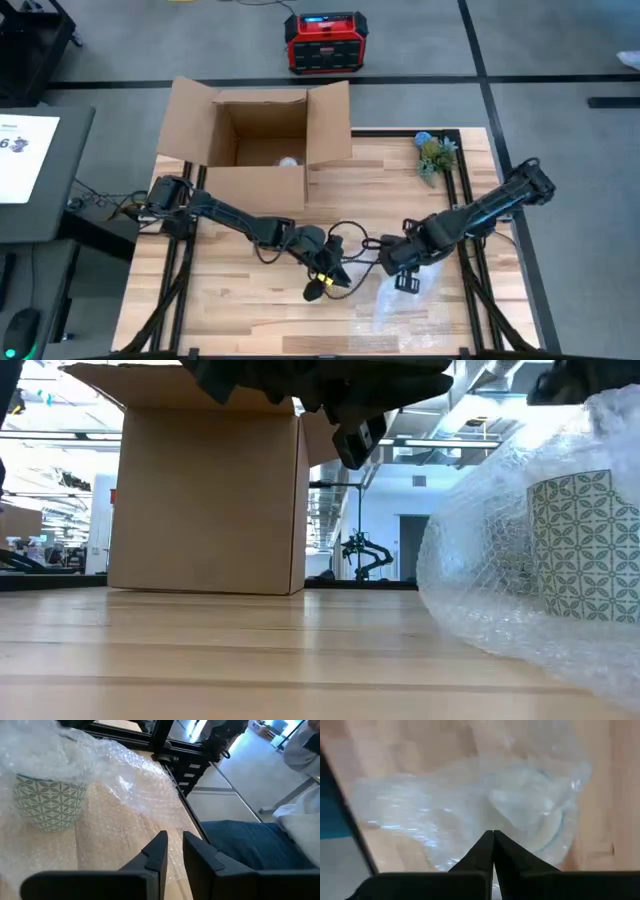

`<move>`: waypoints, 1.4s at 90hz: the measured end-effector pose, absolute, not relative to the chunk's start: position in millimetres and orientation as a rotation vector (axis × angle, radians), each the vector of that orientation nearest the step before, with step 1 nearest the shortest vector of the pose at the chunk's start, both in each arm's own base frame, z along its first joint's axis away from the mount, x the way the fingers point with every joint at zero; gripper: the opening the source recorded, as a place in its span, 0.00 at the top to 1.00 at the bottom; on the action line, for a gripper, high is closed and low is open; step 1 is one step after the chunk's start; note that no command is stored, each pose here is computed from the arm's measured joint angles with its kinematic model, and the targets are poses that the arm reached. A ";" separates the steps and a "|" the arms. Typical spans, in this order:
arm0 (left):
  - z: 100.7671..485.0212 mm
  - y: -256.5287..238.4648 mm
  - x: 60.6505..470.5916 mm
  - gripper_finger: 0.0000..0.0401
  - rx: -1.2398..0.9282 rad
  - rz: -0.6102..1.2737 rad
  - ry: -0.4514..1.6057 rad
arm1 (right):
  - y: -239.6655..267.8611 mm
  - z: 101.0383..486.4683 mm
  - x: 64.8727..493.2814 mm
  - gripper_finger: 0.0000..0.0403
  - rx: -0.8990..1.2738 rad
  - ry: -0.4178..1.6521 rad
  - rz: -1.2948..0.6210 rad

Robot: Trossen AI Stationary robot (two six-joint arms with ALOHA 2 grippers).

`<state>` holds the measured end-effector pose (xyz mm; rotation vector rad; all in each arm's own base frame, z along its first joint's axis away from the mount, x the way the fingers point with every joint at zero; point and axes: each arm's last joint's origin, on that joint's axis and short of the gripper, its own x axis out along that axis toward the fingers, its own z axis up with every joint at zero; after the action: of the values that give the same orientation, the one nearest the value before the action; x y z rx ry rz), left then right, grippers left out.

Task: Wrap mug
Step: Wrap the green mug with bubble wrap

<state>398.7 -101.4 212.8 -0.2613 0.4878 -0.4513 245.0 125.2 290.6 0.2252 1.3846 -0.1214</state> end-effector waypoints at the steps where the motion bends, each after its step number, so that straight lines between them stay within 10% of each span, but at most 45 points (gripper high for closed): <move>1: 212.8 -101.4 398.7 0.91 -0.261 -0.451 0.488 | 125.8 291.6 245.0 1.00 0.219 1.378 -0.124; 37: 212.9 -101.7 398.8 0.91 -0.259 -0.445 0.485 | 118.3 313.3 246.7 1.00 0.076 1.195 -0.344; 94: 212.7 -104.9 398.0 0.91 -0.252 -0.431 0.484 | 108.4 190.0 240.1 1.00 0.233 1.435 -0.162; 126: 212.1 -106.4 397.4 0.91 -0.249 -0.432 0.491 | 120.1 255.6 238.5 1.00 0.187 1.449 -0.114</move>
<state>397.4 -106.4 212.1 -0.2490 0.4914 -0.4315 238.5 120.1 255.6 0.1867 1.4493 -0.1139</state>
